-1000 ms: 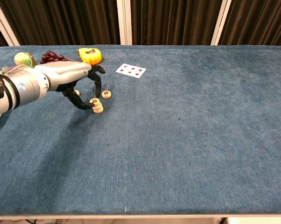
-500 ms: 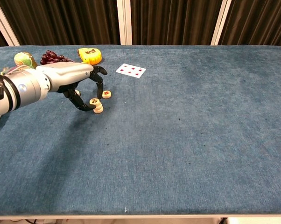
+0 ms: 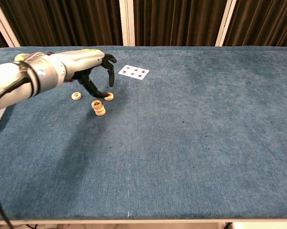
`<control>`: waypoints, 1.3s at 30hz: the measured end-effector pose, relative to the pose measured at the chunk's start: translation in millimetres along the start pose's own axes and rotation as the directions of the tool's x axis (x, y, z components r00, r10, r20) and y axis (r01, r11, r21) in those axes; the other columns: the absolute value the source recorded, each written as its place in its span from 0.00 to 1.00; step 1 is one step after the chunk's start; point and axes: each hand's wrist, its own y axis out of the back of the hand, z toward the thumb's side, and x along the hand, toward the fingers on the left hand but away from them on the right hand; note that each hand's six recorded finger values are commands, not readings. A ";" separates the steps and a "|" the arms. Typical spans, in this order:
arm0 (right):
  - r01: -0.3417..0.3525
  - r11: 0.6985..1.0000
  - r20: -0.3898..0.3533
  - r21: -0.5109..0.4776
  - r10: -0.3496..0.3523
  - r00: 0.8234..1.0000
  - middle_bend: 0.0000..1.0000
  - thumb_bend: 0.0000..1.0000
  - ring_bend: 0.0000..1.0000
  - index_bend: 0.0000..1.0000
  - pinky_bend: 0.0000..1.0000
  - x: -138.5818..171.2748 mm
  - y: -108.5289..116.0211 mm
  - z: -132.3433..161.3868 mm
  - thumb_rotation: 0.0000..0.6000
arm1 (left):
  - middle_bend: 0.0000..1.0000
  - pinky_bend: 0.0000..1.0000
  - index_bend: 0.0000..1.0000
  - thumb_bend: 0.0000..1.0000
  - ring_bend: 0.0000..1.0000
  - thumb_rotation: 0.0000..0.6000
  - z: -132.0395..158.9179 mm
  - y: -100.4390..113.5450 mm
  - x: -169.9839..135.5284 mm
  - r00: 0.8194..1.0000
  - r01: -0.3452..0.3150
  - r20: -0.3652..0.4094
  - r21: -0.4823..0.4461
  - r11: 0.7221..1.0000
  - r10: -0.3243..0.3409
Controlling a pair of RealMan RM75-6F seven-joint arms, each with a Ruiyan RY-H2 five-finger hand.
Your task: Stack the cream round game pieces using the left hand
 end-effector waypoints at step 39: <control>-0.003 1.000 0.014 0.003 0.003 1.000 0.04 0.17 0.00 0.00 0.00 -3.4 -1.2 -1.6 1.00 | 0.01 0.00 0.47 0.38 0.00 1.00 -8.9 -17.3 28.0 0.995 0.070 -0.079 0.069 0.995 -0.064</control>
